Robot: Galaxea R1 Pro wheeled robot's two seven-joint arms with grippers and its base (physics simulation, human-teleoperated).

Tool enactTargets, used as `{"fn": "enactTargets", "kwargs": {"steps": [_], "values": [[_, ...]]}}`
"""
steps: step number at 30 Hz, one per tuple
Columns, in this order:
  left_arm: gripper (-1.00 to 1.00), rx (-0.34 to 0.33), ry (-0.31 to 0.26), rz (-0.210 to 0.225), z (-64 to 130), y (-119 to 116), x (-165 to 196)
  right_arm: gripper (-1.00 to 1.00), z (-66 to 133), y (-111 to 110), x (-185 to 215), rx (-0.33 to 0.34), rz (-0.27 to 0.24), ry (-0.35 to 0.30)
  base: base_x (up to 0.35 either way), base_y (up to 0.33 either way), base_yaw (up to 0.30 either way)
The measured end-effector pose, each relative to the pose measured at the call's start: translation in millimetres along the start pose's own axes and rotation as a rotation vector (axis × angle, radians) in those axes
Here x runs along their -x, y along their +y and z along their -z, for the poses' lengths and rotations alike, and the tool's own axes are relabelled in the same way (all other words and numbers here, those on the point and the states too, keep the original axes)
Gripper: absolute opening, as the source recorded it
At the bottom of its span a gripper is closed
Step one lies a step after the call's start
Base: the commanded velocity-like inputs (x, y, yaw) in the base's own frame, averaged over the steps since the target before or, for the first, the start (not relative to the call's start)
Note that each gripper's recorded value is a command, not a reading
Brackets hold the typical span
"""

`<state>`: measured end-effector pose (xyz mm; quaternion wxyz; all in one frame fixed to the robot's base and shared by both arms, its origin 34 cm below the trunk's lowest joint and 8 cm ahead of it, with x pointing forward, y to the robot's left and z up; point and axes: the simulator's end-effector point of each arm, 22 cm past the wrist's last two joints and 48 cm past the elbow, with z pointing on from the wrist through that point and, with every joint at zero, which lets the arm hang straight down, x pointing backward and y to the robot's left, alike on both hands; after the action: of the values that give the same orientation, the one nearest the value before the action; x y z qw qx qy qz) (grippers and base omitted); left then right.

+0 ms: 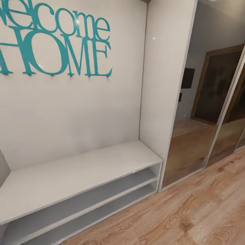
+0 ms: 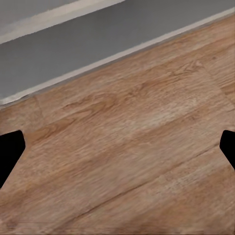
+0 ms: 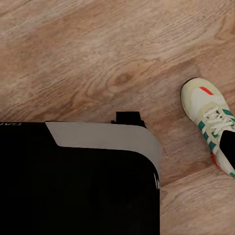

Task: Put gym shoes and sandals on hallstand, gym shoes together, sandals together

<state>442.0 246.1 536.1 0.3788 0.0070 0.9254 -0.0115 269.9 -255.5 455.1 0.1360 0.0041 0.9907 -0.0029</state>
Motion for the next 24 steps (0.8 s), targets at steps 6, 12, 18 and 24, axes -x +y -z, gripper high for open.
{"fn": "enactTargets", "kwargs": {"steps": [6, 12, 18, 24], "values": [[1.00, 0.000, 0.007, 0.000, 0.4, -0.3, -3.3, 1.00, 0.0, -0.3, 0.0, -0.001, 0.000, 0.000, -0.134, 0.110, 0.300], [1.00, 0.000, 0.008, 0.000, 0.6, -0.3, -3.8, 1.00, 0.1, -0.3, 0.0, -0.001, 0.000, 0.000, -0.039, 0.030, 0.300], [1.00, 0.000, 0.007, 0.001, 0.6, -0.2, -3.5, 1.00, 0.1, -0.4, -0.1, -0.001, 0.000, 0.000, -0.005, 0.004, 0.300], [1.00, 0.000, 0.005, 0.004, 0.5, -1.0, -2.6, 1.00, 0.1, -0.4, 0.0, -0.001, 0.000, 0.000, -0.001, 0.001, 0.300]]}}
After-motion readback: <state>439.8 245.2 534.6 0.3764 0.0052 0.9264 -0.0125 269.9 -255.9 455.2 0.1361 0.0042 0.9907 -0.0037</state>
